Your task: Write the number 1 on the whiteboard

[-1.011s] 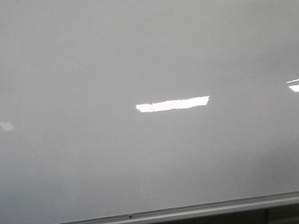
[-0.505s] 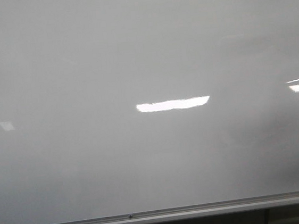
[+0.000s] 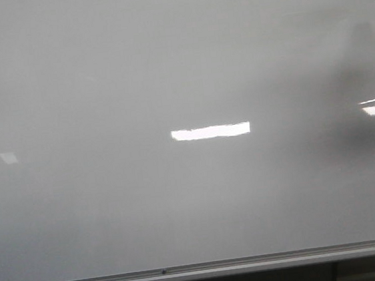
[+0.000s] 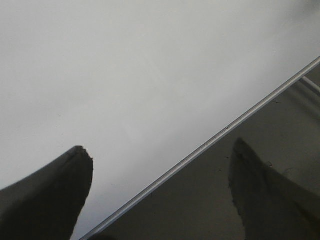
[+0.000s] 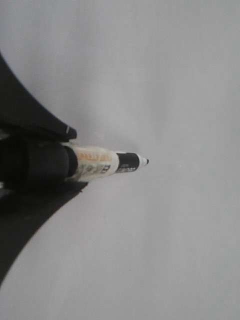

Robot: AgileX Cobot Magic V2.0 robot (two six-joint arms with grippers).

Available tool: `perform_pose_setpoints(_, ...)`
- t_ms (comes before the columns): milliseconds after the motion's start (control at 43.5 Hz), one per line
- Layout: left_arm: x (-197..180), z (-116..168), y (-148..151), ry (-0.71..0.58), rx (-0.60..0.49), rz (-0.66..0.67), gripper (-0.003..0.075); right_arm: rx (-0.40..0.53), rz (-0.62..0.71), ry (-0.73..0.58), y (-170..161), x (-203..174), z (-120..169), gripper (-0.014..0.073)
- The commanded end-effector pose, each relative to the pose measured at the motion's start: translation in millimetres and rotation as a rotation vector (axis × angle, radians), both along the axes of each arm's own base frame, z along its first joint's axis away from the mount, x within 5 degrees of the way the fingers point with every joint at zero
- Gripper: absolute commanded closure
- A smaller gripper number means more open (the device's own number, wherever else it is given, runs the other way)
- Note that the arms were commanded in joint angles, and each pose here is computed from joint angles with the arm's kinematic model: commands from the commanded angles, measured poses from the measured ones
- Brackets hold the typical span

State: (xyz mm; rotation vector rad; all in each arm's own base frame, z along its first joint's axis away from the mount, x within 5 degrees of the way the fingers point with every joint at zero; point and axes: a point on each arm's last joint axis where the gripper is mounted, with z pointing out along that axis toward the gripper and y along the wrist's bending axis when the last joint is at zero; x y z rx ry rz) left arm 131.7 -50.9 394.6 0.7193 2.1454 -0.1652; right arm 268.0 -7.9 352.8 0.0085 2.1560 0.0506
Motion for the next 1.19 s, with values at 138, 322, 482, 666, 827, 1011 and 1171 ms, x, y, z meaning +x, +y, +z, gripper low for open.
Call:
perform_pose_setpoints(138,1.3,13.3,-0.9,-0.083,-0.052,0.014,0.0174,0.001,-0.009,-0.107,-1.7,20.0,25.9,0.0610)
perform_pose_setpoints(322,1.3,13.3,-0.9,-0.083,-0.052,0.014,0.0174,0.002,-0.008,-0.082,-2.3,32.2,21.0,0.0610)
perform_pose_setpoints(482,1.3,13.3,-0.9,-0.083,-0.052,0.014,0.0174,0.005,-0.002,-0.030,-1.9,34.7,13.1,0.0610)
perform_pose_setpoints(666,1.3,13.3,-0.9,-0.083,-0.052,0.014,0.0174,0.013,0.016,0.086,-0.4,32.2,1.7,0.0610)
perform_pose_setpoints(827,1.3,13.3,-0.9,-0.083,-0.052,0.014,0.0174,0.022,0.036,0.220,1.1,30.3,-12.5,0.0610)
perform_pose_setpoints(1011,1.3,13.3,-0.9,-0.083,-0.052,0.014,0.0174,0.029,0.052,0.349,1.9,32.9,-30.1,0.0610)
perform_pose_setpoints(1171,1.2,13.1,-0.9,-0.081,-0.051,0.014,0.0174,0.034,0.062,0.426,2.4,33.2,-39.7,0.0610)
